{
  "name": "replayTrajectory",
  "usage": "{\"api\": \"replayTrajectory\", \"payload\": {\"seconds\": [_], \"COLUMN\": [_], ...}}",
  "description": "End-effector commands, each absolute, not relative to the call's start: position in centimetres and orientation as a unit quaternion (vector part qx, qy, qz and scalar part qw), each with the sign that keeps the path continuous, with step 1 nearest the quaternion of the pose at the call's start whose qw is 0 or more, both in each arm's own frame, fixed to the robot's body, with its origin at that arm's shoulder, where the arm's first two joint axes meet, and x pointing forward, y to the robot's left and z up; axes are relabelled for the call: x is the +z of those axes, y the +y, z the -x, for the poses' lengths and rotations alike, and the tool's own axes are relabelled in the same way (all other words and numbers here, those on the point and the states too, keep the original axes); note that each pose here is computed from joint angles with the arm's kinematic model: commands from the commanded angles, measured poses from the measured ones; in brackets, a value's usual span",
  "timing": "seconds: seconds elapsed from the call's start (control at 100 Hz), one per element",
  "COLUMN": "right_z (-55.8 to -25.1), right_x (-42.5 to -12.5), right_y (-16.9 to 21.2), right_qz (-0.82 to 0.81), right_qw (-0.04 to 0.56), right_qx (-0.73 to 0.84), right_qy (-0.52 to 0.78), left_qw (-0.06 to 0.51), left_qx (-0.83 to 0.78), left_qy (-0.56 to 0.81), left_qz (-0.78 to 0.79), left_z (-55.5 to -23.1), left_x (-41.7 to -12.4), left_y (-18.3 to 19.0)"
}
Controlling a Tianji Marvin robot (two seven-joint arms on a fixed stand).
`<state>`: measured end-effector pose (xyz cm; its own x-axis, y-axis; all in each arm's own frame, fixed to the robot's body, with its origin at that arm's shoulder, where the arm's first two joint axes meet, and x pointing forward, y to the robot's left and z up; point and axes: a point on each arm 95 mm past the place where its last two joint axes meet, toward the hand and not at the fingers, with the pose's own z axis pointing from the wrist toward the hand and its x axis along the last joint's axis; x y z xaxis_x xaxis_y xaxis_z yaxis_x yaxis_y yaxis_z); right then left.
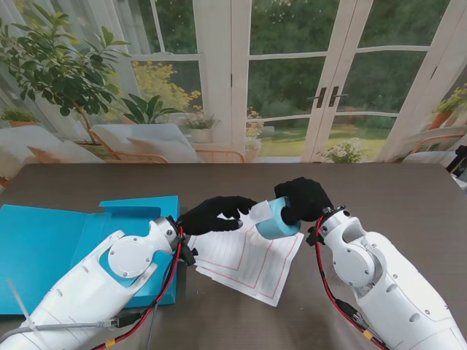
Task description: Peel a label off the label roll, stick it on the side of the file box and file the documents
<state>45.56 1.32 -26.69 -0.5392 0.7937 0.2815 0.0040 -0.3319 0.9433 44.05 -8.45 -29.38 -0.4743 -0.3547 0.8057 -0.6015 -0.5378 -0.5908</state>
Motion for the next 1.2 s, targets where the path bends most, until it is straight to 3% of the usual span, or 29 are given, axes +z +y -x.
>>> {"api": "replayTrajectory", "payload": {"seconds": [0.0,0.41,1.19], "right_z": [-45.7,-45.7,-46.0], "right_x": [-26.4,-26.6,-26.8], "right_y": [1.4,1.4,1.6], "right_qz": [-0.392,-0.396,-0.397], "right_qw": [0.276,0.277,0.282], "right_qx": [0.714,0.71,0.704], "right_qy": [0.51,0.511,0.517], "left_qw": [0.092,0.082,0.118], "left_qx": [0.714,0.72,0.711], "left_qy": [-0.476,-0.458,-0.465], "left_qz": [-0.505,-0.515,-0.514], "left_z": [-43.6,-43.6,-44.4], "left_x": [-29.4,-29.4,-30.3], "left_y": [-8.9,-8.9,-10.6]}}
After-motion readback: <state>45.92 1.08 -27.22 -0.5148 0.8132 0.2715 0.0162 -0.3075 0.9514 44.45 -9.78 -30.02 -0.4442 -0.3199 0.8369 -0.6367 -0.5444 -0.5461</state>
